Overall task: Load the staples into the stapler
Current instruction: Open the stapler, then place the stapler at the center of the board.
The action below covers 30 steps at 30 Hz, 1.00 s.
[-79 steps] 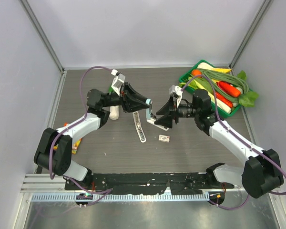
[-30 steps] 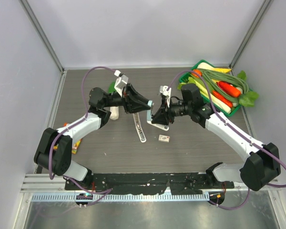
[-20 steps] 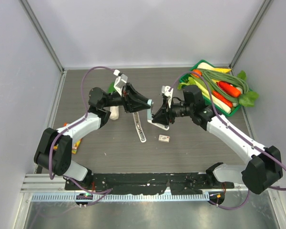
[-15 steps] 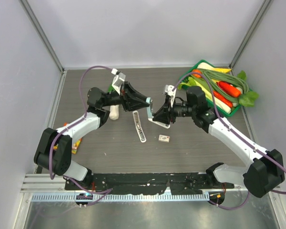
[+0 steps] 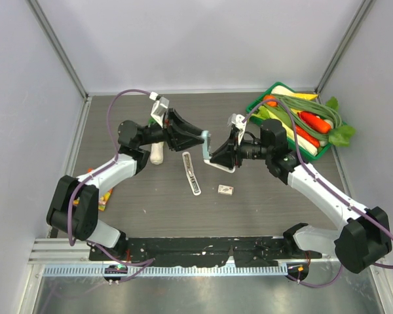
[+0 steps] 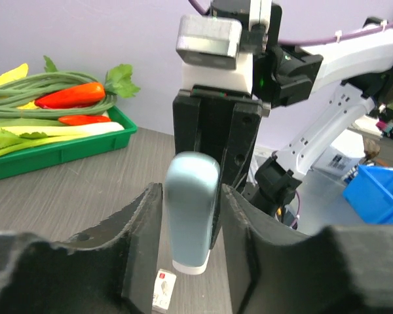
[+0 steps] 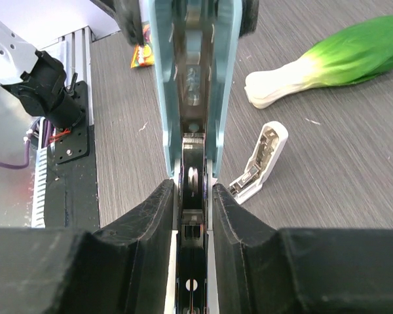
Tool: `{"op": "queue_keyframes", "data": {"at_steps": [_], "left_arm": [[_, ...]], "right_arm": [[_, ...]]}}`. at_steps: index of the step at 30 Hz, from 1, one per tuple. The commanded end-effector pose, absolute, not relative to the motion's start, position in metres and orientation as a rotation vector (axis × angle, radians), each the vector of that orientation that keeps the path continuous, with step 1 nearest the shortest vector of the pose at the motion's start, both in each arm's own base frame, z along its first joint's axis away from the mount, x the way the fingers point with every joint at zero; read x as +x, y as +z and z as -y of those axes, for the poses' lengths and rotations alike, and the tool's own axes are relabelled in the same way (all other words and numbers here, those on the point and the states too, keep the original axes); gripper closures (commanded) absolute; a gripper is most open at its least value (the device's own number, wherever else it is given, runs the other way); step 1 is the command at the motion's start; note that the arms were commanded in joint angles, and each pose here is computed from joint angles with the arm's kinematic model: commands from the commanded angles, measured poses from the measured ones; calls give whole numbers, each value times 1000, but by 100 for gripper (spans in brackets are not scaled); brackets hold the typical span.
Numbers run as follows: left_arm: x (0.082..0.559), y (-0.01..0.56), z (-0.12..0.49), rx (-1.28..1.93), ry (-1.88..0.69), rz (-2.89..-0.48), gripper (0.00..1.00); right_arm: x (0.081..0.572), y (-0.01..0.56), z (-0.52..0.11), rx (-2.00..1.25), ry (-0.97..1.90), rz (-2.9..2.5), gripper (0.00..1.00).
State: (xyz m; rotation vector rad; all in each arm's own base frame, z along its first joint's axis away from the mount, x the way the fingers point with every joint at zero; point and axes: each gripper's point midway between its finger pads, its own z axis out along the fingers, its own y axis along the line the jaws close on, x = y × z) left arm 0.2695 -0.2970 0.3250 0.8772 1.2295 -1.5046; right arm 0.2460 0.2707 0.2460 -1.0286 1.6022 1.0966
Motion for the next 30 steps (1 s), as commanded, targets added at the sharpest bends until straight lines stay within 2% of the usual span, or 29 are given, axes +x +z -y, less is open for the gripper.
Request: {"op": "queue_keyframes", "data": {"at_steps": [1,3,8,13,17,20,30], "left_arm": [[273,351,290,863,-1433,-1111,49],[271,349,292,874,-1438,-1113,42],[270,347,295,881,-1447,-1115,35],[272,347,294,872,-1437,-1121,22],[277,348,292,856,-1414,-1142,7],[285,346,286,831,-1381,-1169,1],[312,329,253,761,-1212,-1314,0]], "right_arm": [[248,251,-267,-1010,1085,-1598,99],[249,251,-267,-1009,1079,-1599,99],[252,251,-267,-1006,1068,-1602,99],[263,241,-261,-967,990,-1658,99],[279,230,-251,-904,878,-1705,99],[289,223,-242,-861,797,-1725,99],[313,190,-217,-726,594,-1777,99]]}}
